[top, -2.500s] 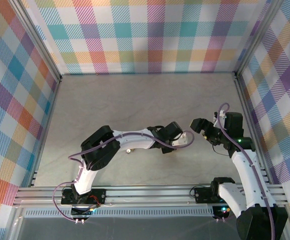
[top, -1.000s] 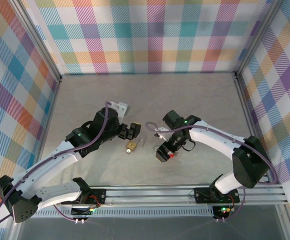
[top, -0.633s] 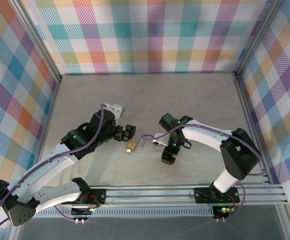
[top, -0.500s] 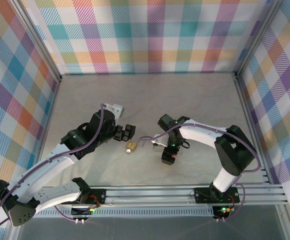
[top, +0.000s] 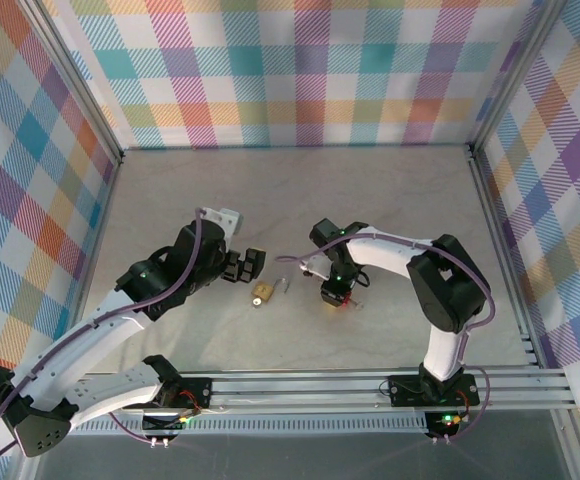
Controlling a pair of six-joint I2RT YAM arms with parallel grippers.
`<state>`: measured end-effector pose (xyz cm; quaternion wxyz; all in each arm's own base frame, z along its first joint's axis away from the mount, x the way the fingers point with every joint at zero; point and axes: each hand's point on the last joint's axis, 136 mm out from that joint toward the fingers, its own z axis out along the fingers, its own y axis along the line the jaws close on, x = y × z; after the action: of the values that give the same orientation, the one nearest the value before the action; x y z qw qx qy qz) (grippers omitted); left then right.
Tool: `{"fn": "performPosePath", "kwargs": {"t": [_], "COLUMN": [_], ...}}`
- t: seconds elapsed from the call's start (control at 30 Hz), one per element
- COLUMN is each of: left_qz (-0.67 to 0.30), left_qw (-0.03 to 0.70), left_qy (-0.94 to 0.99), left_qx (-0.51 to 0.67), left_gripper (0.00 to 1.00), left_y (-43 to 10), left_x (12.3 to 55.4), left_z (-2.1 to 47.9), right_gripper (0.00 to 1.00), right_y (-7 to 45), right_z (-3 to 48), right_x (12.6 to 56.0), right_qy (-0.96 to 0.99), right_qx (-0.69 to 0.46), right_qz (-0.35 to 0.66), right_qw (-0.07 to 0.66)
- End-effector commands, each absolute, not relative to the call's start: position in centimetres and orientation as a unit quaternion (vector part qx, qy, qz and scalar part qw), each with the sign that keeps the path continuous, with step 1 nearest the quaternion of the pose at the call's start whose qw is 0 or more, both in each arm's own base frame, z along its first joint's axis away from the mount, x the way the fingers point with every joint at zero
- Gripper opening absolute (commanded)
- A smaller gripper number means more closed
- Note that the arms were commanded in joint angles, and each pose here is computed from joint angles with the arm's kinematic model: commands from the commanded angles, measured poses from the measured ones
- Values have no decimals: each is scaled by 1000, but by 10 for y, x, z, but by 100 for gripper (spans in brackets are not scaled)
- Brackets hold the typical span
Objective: Unlock with the key
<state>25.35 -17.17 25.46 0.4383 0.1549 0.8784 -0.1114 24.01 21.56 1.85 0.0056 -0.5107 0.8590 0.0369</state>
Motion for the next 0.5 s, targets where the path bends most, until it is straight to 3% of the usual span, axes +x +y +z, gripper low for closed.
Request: {"fn": "performPosePath", "kwargs": {"t": [0.0,0.27,0.43,0.47], "left_qz": [-96,-94,-97,-96], "left_qw": [444,444,438,437], "left_qy": [878,880,884,884], "left_qx": [151,140,133,132], "left_gripper": [100,100,100,100], "left_y": [-159,-155,-152,-151], "left_x": [251,250,247,246], "left_z": [258,261,261,261], "right_gripper": [36,21,29,35], "right_y": [215,239,253,254], "right_z": [16,18,16,16], "right_x": [235,242,250,251], "right_qy": [900,986,989,989], "right_qx": [-433,-102,-1,7], "right_qz": [41,105,133,131], "right_qw": [-24,-76,-68,-67]}}
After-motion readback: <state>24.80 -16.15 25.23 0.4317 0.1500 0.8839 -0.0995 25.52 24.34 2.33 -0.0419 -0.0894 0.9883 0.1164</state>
